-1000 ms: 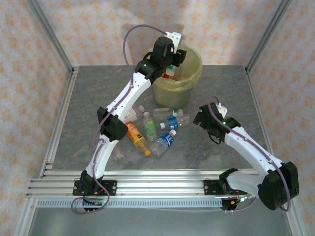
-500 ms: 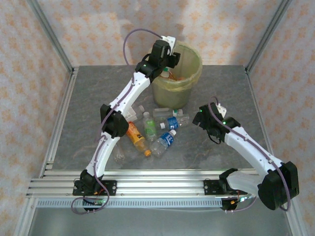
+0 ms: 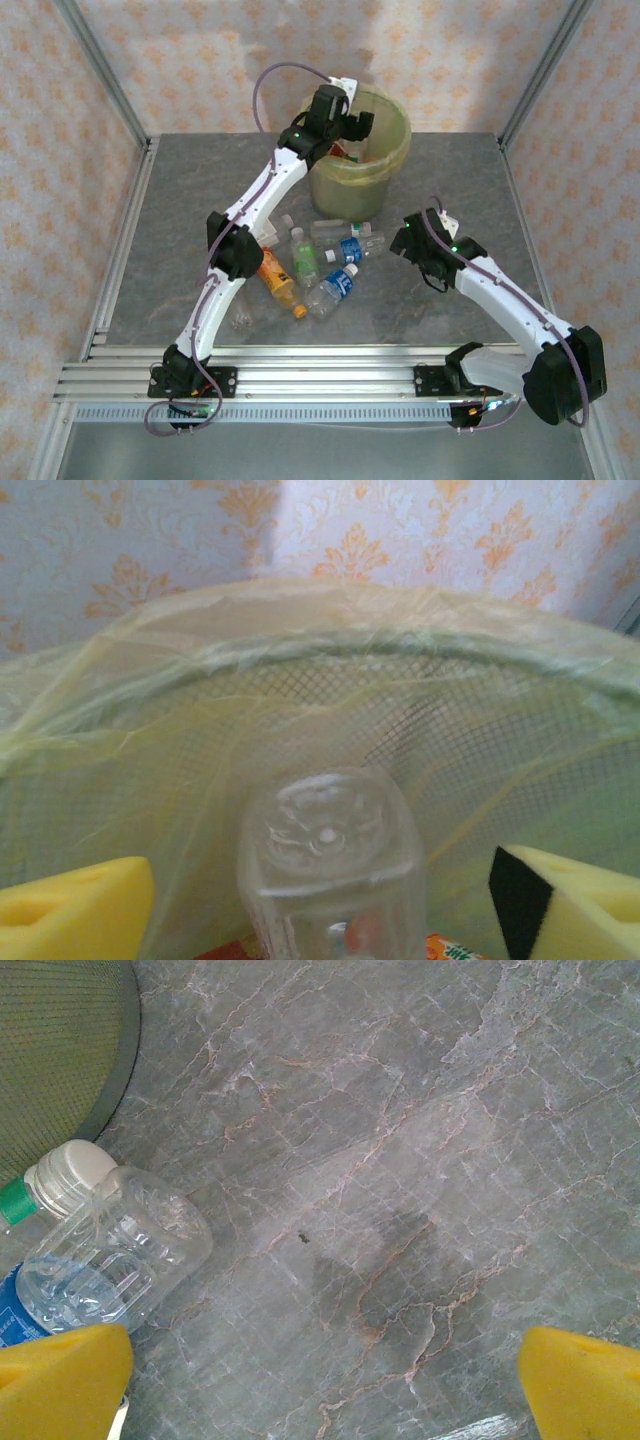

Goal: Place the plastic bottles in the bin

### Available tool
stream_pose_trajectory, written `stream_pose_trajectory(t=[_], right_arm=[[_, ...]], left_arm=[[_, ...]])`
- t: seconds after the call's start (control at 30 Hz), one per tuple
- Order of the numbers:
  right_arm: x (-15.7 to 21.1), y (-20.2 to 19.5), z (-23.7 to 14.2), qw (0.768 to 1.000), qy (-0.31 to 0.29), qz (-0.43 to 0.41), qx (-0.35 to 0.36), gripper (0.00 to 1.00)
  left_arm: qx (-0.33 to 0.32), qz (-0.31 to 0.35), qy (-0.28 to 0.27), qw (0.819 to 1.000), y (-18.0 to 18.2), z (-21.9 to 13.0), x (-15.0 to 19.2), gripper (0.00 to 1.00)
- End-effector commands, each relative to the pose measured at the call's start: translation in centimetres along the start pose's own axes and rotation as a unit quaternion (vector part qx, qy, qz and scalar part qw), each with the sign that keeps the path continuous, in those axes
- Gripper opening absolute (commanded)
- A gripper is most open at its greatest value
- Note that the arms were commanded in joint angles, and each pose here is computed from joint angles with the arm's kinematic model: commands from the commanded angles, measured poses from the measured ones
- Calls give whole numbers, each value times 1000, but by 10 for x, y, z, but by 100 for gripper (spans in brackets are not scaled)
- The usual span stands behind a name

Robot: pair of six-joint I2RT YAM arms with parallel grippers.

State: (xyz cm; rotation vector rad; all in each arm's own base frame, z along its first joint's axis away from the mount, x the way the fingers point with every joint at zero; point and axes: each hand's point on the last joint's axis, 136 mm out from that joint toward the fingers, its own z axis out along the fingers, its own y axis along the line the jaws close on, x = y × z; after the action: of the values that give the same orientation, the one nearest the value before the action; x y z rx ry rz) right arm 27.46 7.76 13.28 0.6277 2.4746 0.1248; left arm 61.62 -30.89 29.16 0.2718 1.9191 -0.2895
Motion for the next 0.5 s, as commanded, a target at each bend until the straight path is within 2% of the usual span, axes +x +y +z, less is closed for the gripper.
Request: stream_pose_trajectory(t=[0.0, 0.07, 0.3, 0.47], right_arm=[[-1, 0, -2, 1000, 2, 6, 4, 99], [-1, 0, -4, 1000, 4, 9, 3, 99], [6, 13, -12, 1000, 10, 18, -20, 99], [17, 30, -17, 999, 14, 17, -41, 99]], left_arm=[[8, -6, -45, 999, -1, -27, -44, 95], [12, -10, -56, 998, -3, -38, -56, 100], [18, -23, -96, 995, -2, -89, -105, 100], [13, -35, -104, 994, 3, -126, -126, 100]])
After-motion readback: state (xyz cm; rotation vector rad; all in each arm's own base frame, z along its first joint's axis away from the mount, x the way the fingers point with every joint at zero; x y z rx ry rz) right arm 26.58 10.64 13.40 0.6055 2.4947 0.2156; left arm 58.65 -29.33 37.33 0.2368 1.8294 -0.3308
